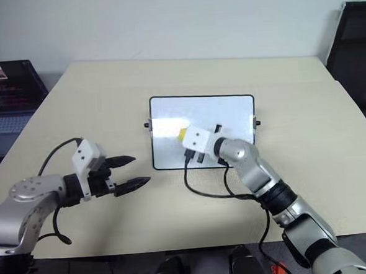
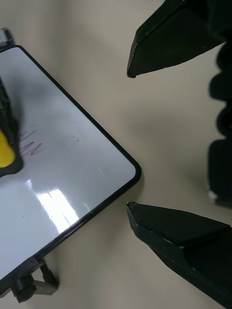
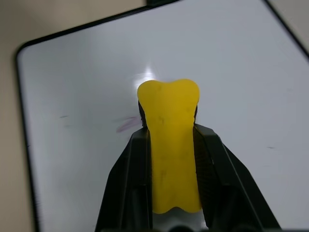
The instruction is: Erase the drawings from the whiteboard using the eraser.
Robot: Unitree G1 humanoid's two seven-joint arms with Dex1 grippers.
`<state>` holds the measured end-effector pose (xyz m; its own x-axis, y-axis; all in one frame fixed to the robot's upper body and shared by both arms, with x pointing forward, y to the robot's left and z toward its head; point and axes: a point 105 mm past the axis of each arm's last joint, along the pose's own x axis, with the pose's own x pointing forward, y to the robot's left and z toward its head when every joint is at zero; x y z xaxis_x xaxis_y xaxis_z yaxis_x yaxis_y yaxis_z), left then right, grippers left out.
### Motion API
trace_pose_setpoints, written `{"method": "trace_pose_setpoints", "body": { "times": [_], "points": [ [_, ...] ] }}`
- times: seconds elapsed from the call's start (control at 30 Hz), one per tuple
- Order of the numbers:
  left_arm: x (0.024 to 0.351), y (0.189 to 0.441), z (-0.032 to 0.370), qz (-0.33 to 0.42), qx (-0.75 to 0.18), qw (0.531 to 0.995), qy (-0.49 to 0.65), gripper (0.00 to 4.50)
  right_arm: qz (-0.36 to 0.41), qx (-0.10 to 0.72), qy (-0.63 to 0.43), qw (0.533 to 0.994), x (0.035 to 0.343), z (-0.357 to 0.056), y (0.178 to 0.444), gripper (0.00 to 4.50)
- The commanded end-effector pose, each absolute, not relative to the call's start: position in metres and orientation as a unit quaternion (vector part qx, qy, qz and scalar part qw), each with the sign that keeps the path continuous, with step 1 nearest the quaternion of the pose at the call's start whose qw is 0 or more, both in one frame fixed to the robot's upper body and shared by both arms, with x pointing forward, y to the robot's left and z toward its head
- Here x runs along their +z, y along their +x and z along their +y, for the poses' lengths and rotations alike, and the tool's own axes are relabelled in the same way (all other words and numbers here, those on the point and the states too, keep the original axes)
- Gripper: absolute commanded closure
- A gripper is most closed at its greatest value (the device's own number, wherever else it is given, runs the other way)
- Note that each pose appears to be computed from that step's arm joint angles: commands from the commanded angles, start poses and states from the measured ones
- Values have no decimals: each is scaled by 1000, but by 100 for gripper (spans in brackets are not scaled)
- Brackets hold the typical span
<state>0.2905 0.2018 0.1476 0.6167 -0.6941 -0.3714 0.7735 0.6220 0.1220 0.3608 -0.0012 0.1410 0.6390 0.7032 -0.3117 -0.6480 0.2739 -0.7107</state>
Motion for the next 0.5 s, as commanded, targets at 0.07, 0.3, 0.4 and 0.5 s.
{"method": "trace_pose_setpoints", "body": {
  "times": [0.07, 0.3, 0.4, 0.5],
  "points": [
    [158, 290, 200, 128, -418, 886, 155, 0, 19, 442, -476, 761, 114, -14, 353, 366],
    [156, 289, 197, 129, -422, 885, 151, 0, -81, 319, -458, 826, 172, -19, 386, 366],
    [155, 288, 196, 128, -423, 885, 149, 0, -37, 343, -469, 813, 150, -26, 384, 366],
    [154, 288, 197, 128, -423, 885, 148, 0, 15, 388, -483, 785, 124, -32, 373, 366]
  ]
}}
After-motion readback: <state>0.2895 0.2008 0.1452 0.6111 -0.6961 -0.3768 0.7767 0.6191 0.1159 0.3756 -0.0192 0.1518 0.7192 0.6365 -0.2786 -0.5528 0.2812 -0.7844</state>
